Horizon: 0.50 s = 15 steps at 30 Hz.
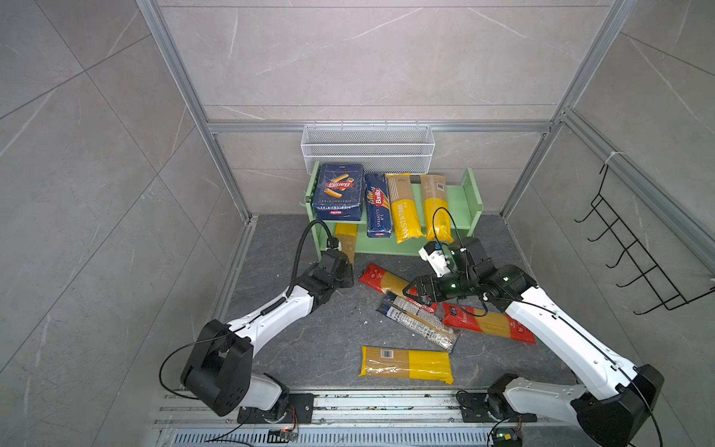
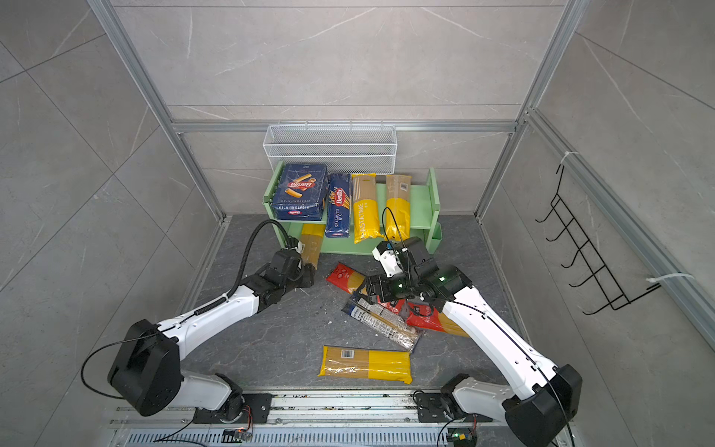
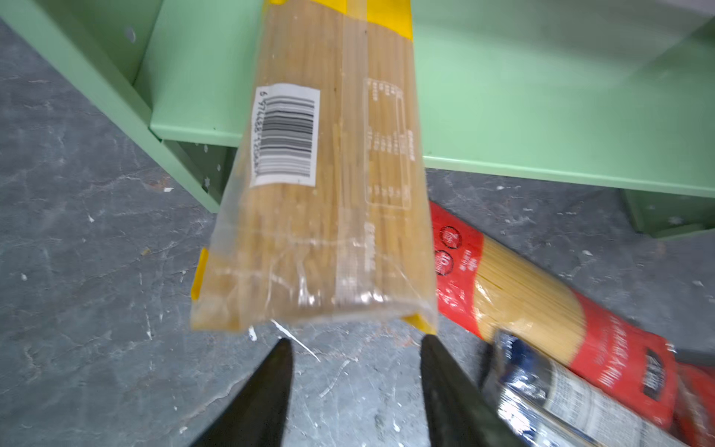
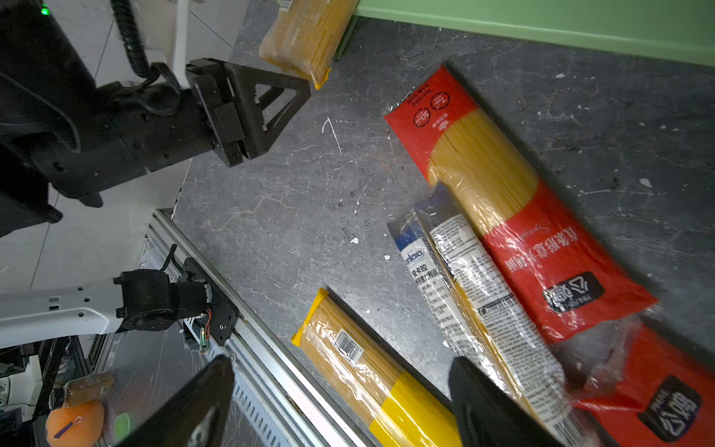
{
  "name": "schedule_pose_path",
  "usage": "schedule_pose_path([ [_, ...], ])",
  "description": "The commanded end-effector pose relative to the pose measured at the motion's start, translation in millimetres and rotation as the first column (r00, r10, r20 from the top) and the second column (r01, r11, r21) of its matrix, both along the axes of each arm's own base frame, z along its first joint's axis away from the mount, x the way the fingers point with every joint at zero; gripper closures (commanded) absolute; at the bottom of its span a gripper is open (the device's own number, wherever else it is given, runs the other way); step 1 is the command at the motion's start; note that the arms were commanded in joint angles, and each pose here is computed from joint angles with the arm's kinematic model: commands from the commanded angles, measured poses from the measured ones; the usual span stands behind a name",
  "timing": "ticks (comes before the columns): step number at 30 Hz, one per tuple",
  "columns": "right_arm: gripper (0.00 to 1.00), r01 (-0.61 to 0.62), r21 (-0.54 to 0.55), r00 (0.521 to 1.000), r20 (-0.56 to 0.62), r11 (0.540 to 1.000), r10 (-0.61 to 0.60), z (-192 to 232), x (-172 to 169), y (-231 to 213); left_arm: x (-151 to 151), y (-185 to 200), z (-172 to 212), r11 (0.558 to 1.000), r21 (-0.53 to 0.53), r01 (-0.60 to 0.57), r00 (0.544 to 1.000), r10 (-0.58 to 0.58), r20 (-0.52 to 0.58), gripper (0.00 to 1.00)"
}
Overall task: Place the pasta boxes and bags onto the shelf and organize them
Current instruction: 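Withdraw the left gripper while the right gripper reaches toward the yellow-banded bag, then grasp the yellow-banded spaghetti bag nearest the robot with the right gripper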
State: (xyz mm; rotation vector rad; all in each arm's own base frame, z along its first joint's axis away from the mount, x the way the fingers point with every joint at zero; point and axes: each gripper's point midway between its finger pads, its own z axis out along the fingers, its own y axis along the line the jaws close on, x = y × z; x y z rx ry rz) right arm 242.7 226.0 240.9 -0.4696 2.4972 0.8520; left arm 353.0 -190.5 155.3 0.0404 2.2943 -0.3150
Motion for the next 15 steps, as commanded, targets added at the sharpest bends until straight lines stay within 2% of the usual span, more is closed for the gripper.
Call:
schedule_pose_path([
  [1, 0.11, 0.009, -0.040, 1.000, -0.020, 0.999, -0.009, -13, -5, -8, -19, 1, 17, 0.998, -0.064, 0.017, 1.000, -0.016, 0.021, 0.38],
  [6, 0.11, 0.012, -0.063, 0.998, -0.064, 0.998, -0.016, -33, -15, -9, -49, 14, 14, 0.997, -0.070, 0.014, 1.000, -0.014, 0.000, 0.35],
  [15, 0.10, 0.007, -0.273, 0.988, -0.146, 0.962, -0.048, -89, -53, -21, -103, 47, 15, 0.996, -0.072, -0.049, 0.999, 0.047, -0.028, 0.32],
])
